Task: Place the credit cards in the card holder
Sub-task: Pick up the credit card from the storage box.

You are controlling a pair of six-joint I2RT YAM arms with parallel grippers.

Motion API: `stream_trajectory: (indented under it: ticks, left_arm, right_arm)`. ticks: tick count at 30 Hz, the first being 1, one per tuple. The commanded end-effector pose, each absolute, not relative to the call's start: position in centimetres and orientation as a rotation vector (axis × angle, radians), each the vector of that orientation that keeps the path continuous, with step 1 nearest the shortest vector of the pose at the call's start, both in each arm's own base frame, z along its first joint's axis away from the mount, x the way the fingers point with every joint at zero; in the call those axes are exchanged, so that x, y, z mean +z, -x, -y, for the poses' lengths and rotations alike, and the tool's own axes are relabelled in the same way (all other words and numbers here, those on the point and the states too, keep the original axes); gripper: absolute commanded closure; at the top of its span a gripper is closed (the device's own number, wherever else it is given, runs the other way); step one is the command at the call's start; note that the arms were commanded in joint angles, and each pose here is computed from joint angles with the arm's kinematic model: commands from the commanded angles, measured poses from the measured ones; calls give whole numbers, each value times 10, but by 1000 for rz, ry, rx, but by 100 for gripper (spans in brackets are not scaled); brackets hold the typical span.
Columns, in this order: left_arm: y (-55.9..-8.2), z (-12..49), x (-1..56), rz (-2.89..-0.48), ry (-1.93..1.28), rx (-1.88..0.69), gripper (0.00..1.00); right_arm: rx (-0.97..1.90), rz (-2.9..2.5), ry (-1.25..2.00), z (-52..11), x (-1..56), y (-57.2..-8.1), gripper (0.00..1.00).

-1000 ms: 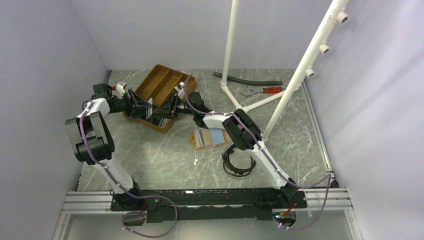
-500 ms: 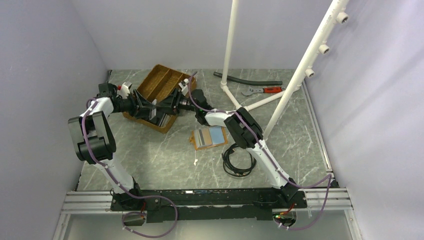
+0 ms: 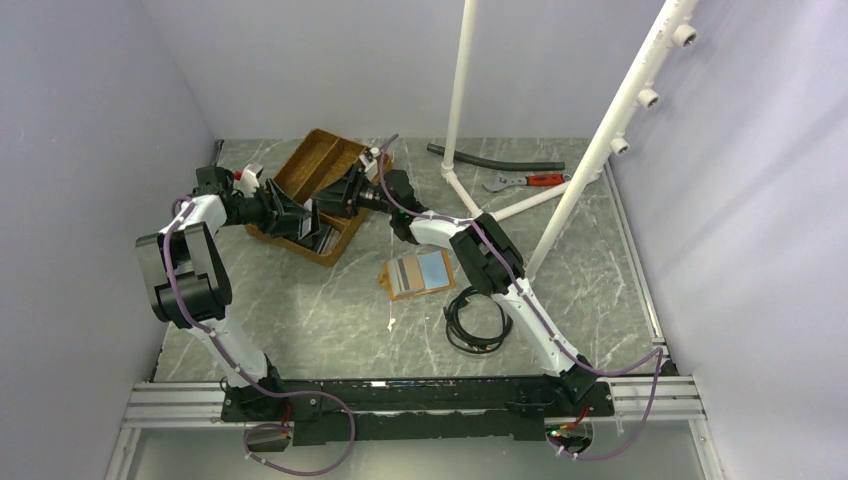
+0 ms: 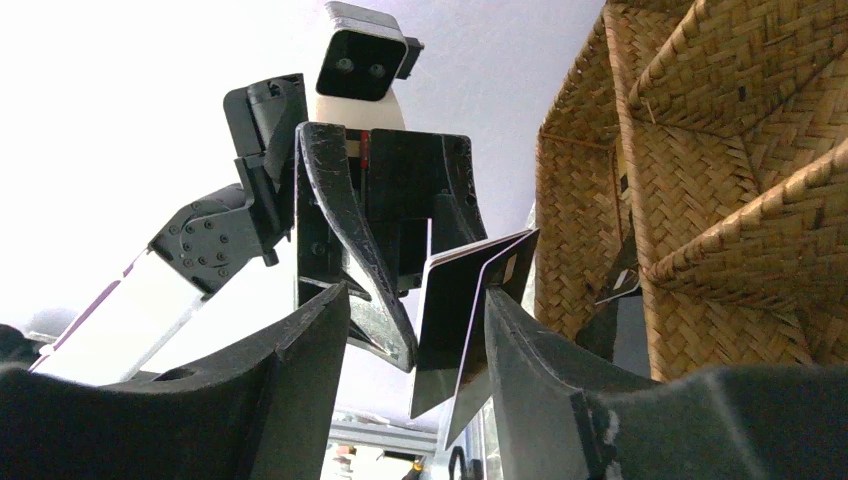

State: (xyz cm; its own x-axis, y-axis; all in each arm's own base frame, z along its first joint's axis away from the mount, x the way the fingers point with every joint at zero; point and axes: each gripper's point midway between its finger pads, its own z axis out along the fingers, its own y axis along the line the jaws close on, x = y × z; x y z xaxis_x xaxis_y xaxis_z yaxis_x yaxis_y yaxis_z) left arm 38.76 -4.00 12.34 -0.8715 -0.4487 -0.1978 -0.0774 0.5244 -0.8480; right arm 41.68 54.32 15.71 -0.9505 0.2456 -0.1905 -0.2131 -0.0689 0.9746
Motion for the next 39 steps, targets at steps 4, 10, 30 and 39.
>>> stream_trajectory:
  ticks: [4,10,30,39]
  left_arm:
    - [-388,43,133,-2344,378,-1310,85]
    - [-389,42,132,-2344,387,-1316,85]
    - [-392,40,134,-2315,404,-1349,86]
    - [-392,28,122,-2385,492,-1199,91]
  right_arm:
    - [2102,-1854,-23,-546,166,-418,49]
    - [2101,-1869,-44,-543,159,-416,52]
    - [2060,-1952,-35,-548,144,-412,84]
    - [1915,-2020,72,-540,151,-419,100]
